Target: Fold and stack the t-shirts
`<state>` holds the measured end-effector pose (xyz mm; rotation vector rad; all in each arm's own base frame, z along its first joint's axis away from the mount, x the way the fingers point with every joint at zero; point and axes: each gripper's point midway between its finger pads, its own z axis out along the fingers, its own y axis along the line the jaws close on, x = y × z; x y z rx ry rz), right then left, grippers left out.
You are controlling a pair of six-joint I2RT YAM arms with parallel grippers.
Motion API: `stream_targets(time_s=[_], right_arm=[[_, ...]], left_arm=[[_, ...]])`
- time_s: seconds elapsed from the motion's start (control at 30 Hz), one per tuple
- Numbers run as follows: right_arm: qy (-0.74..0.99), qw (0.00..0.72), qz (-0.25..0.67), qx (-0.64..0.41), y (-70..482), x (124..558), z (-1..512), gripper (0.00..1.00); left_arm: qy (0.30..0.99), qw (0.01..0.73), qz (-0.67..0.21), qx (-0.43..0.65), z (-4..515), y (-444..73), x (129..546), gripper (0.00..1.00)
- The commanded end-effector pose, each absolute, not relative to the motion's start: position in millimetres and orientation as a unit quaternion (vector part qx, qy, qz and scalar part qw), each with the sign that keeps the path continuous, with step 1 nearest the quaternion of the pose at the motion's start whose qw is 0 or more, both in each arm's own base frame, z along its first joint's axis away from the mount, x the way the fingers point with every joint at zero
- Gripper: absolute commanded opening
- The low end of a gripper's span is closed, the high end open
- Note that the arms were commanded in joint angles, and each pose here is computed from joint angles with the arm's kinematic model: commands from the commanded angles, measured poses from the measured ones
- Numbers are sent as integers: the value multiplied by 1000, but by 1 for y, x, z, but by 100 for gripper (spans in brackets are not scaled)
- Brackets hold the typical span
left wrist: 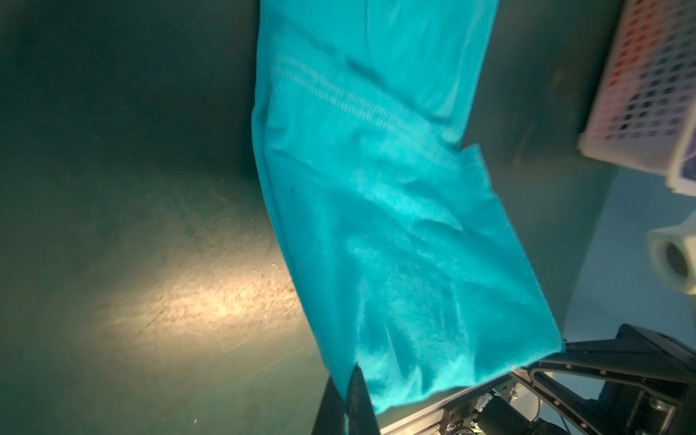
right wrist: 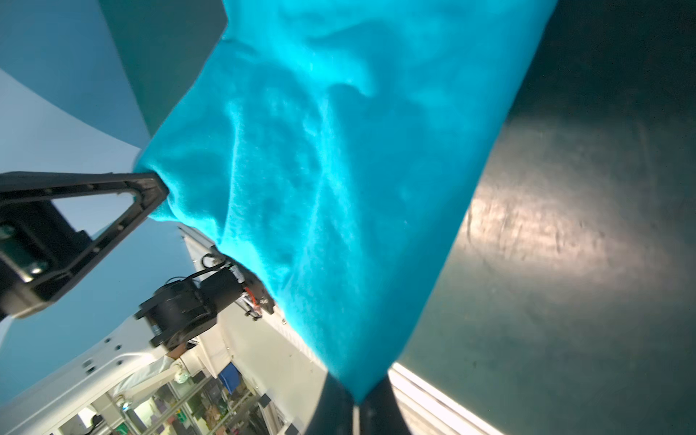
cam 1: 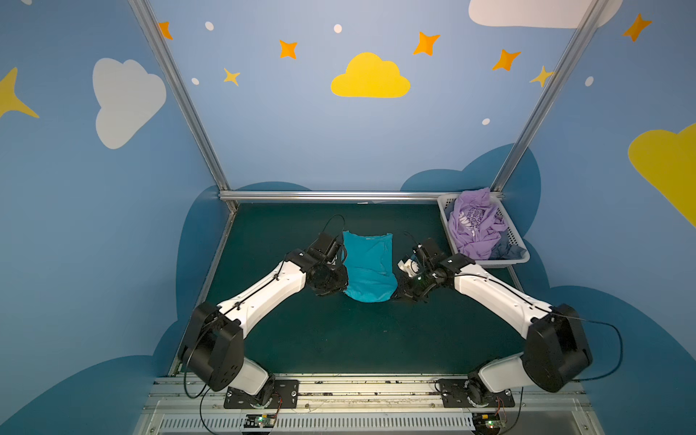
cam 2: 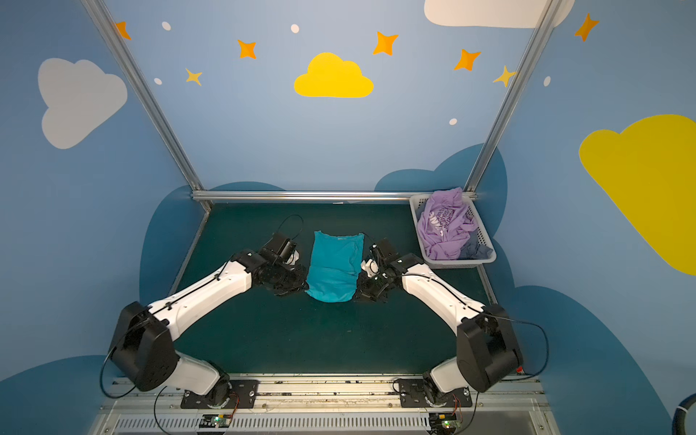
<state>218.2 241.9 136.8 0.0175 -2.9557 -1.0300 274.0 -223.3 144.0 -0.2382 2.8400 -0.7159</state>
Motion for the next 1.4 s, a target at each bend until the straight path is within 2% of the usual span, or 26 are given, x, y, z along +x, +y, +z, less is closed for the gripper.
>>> stream_targets(time_s=[0.0,0.17,0.47,0.83,1.07,1.1,1.17,1.23,1.3,1.37], right_arm=[[-944,36,-328,-22,233,205,148,0],[-929,27,-366,-44,232,228,160,0],[-906,39,-419,-54,247,293,167,0],[-888,36,-448,-97,234,397,146,0],[-874,52,-466,-125,226,457,105,0],[-874,54,-466,-129,225,464,99,3],[-872,58,-465,-138,222,474,88,13],[-871,58,-466,-145,218,483,81,24],[-871,50,-466,-147,216,490,81,30],[-873,38,-465,-146,212,495,87,35]], left_arm=[[964,108,-225,-97,153,-209,266,4],[955,144,-232,-115,174,-204,287,4],[936,150,-286,-139,189,-209,365,4],[916,136,-340,-164,170,-228,479,4],[913,110,-339,-197,125,-223,539,5],[912,106,-342,-200,117,-223,546,8],[910,98,-344,-208,103,-222,560,21],[910,90,-344,-213,91,-222,571,40],[908,93,-346,-217,88,-223,580,53],[904,100,-353,-219,89,-222,588,61]])
